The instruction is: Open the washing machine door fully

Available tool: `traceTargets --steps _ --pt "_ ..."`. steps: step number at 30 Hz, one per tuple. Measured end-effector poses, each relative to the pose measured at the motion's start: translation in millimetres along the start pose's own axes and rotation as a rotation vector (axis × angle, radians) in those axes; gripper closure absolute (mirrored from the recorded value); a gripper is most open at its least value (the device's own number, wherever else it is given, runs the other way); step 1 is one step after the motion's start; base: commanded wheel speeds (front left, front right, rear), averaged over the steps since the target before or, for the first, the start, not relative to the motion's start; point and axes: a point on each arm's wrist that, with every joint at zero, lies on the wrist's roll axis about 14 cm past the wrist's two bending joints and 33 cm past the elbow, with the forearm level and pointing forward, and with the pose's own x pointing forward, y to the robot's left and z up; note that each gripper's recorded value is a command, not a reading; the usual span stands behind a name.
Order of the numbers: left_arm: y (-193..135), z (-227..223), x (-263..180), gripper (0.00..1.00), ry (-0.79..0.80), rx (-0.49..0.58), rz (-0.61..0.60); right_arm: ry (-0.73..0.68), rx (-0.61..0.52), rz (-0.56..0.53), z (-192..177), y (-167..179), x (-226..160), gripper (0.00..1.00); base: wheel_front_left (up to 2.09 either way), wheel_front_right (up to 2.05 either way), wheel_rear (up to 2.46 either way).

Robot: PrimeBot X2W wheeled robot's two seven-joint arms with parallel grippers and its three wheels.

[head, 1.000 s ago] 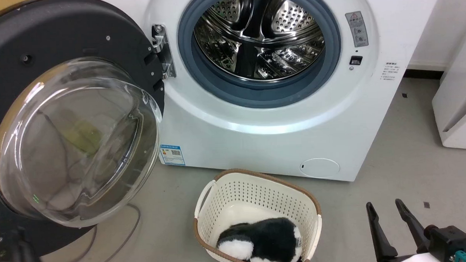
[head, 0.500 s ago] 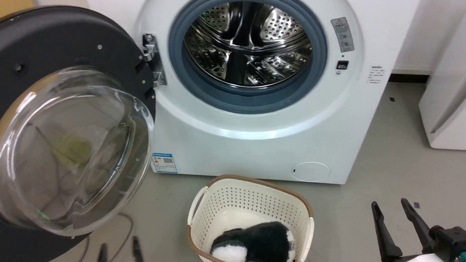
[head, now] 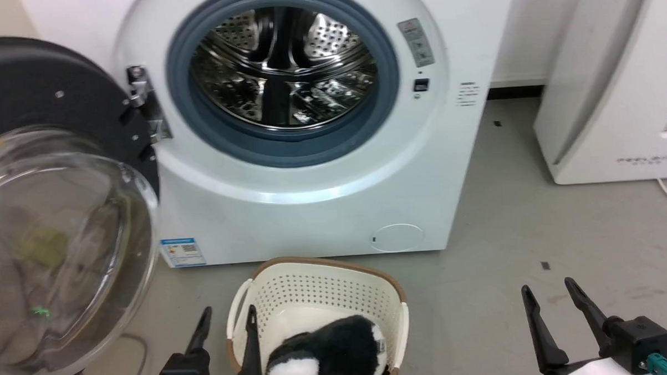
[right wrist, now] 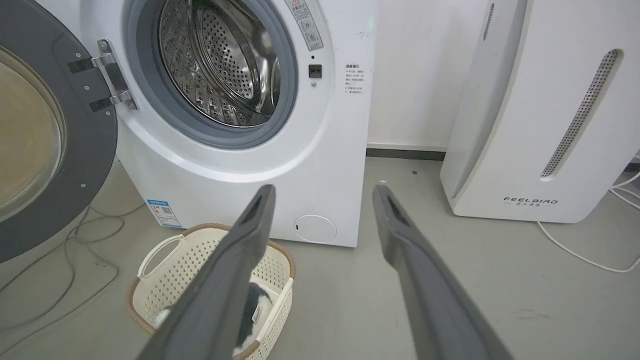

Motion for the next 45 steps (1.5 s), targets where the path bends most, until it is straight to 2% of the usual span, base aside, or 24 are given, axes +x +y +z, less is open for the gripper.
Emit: traceTargets --steps 7,22,23,45 --pt "-0.4 -2.8 8.9 0.00 0.028 0.142 -0.015 0.013 0.000 -0.035 -0.9 -9.4 -10.0 0.00 0.00 0.00 0.00" --pt "14.1 -4.8 2.1 0.00 0.045 0.145 0.039 0.015 0.004 -0.006 -1.5 -0.5 -5.5 0.00 0.00 0.00 0.00" --pt "14.5 -4.5 2.1 1.00 0.044 0.143 0.041 0.016 0.004 -0.005 -1.8 -0.1 -5.2 1.00 0.00 0.00 0.00" --pt "18.6 -4.3 2.8 1.00 0.054 0.137 0.045 0.022 0.000 0.001 -3.2 1.6 -2.7 1.00 0.00 0.00 0.00"
